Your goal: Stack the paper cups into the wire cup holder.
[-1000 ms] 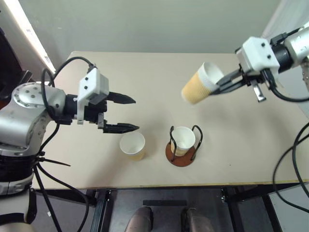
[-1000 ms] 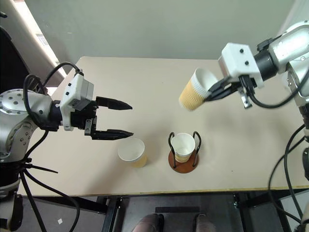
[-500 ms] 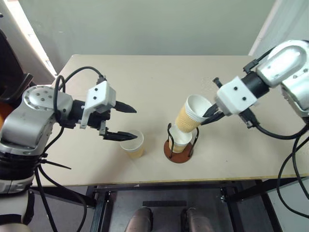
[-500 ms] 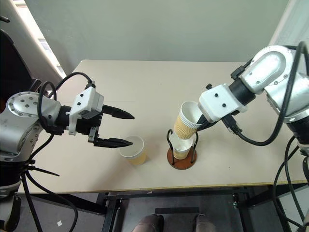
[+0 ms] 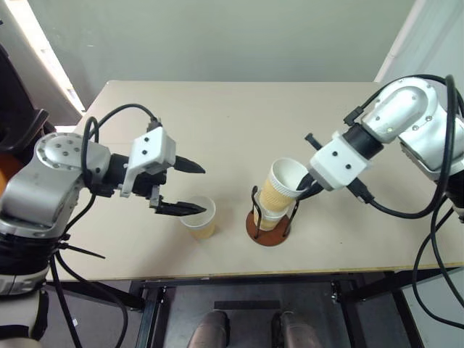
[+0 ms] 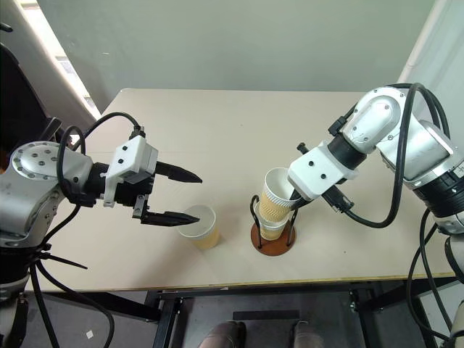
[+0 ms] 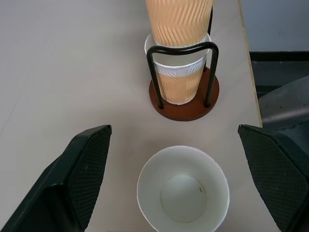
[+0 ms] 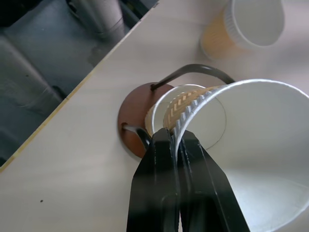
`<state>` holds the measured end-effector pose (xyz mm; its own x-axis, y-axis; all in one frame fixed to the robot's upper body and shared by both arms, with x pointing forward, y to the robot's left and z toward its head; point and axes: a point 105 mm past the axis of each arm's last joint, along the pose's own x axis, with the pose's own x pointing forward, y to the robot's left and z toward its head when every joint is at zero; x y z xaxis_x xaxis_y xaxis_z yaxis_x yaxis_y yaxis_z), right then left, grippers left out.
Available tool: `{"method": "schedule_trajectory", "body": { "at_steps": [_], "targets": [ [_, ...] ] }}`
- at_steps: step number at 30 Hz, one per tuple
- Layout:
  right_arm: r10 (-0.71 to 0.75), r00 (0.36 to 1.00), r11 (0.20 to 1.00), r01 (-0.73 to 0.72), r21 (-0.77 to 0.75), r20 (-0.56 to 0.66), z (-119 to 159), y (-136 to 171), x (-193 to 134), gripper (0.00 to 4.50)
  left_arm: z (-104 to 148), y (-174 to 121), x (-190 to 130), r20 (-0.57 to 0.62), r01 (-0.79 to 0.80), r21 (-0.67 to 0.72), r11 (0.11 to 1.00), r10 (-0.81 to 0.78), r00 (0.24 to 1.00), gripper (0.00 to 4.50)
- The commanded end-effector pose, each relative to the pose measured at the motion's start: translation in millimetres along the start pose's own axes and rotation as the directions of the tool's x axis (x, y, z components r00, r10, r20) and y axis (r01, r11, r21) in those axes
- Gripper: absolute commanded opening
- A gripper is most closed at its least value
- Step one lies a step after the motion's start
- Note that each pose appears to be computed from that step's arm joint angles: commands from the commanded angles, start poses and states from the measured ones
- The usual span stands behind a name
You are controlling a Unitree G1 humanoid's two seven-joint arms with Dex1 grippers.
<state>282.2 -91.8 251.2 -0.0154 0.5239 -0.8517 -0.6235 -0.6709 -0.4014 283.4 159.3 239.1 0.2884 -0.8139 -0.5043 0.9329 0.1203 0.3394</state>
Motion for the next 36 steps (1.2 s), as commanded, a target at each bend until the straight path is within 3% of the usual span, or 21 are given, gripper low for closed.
{"method": "schedule_trajectory", "body": {
  "at_steps": [1, 8, 10, 13, 18, 27, 31, 36],
  "targets": [
    [-0.017, 1.000, 0.999, 0.017, -0.032, -0.020, 7, -5, -10, 1.29, 1, 3, -5, -0.031, -0.025, 0.031, 0.999, 0.026, 0.999, 4.50],
    [-0.166, 0.986, 0.982, 0.167, 0.093, -0.019, 1, -16, -34, 3.78, 2, 25, -13, -0.073, -0.028, 0.097, 0.995, 0.035, 0.997, 4.50],
    [-0.343, 0.936, 0.923, 0.320, 0.213, 0.080, 4, -26, -46, 4.49, 1, 38, -13, -0.113, -0.006, 0.135, 0.991, 0.022, 0.993, 4.50],
    [-0.523, 0.823, 0.813, 0.404, 0.418, 0.221, 15, -36, -52, 4.49, 1, 47, -8, -0.143, 0.077, 0.164, 0.984, -0.054, 0.988, 4.50],
    [-0.508, 0.833, 0.800, 0.363, 0.477, 0.218, 17, -13, -17, 4.49, -13, 43, 16, -0.256, 0.258, 0.204, 0.944, -0.203, 0.945, 4.50],
    [-0.545, 0.812, 0.757, 0.368, 0.540, 0.210, 20, -7, -10, 4.49, -34, 43, 41, -0.395, 0.409, 0.246, 0.879, -0.295, 0.870, 4.50],
    [-0.564, 0.804, 0.737, 0.385, 0.555, 0.191, 19, -3, -12, 4.50, -35, 41, 42, -0.393, 0.435, 0.247, 0.866, -0.321, 0.862, 3.60],
    [-0.591, 0.791, 0.709, 0.418, 0.567, 0.156, 14, -1, -16, 4.50, -39, 38, 42, -0.400, 0.457, 0.240, 0.857, -0.341, 0.851, 1.71]
  ]
}}
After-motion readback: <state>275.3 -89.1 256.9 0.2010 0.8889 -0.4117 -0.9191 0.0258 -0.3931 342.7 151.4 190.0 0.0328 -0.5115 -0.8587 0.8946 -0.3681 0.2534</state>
